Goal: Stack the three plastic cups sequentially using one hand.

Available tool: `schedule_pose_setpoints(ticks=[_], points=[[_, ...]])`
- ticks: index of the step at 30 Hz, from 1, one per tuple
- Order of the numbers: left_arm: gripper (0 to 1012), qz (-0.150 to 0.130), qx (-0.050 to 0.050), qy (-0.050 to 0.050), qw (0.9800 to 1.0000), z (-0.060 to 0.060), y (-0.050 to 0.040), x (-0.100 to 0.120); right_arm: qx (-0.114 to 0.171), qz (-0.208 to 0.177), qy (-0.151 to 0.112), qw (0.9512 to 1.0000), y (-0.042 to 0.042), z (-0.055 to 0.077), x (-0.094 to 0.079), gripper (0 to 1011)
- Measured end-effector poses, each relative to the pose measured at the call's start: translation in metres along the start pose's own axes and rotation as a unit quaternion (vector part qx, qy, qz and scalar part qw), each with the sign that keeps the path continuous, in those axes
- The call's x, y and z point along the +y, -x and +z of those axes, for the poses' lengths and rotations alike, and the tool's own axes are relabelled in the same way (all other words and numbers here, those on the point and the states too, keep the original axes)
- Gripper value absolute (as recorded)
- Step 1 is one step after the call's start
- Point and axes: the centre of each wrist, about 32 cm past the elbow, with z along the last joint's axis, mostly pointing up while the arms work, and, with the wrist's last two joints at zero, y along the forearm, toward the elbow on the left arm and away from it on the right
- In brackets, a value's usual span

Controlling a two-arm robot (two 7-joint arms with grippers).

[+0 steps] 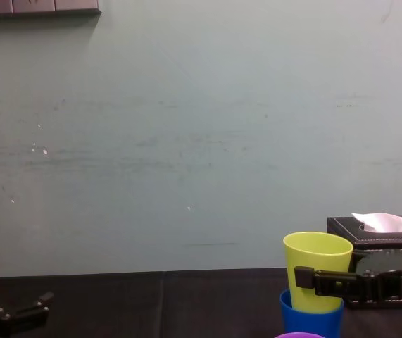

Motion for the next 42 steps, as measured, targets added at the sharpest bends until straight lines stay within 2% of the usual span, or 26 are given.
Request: schedule_pose_setpoints(ticks=[12,17,20,24,30,36,42], points=[[1011,0.000,0.000,0.000,1.0000,0.000,0.0000,0.000,0.000,0.000,-0.001,1.0000,0.0000,0.001,0.000,735],[1011,0.000,0.000,0.000,1.0000,0.000,0.0000,0.000,0.000,0.000,-0.001,1.0000,0.0000,0.001,-0.001,811],[1011,0.000,0.000,0.000,1.0000,0.000,0.0000,0.000,0.000,0.000,-0.001,1.0000,0.0000,0.001,-0.001,927],[1011,0.000,0.000,0.000,1.0000,0.000,0.0000,0.000,0.000,0.000,-0.001,1.0000,0.0000,0.001,-0.001,1003],[1011,0.000,0.000,0.000,1.0000,0.000,0.0000,0.000,0.001,0.000,-0.003,1.0000,0.0003,0.002,-0.001,1003],[1011,0.000,0.000,0.000,1.0000,0.000,0.0000,0.000,0.004,0.007,-0.010,0.9999,0.0018,0.007,-0.010,1003],[1011,0.000,0.000,0.000,1.0000,0.000,0.0000,0.000,-0.002,0.021,-0.005,0.9998,0.0073,0.013,-0.031,1003]])
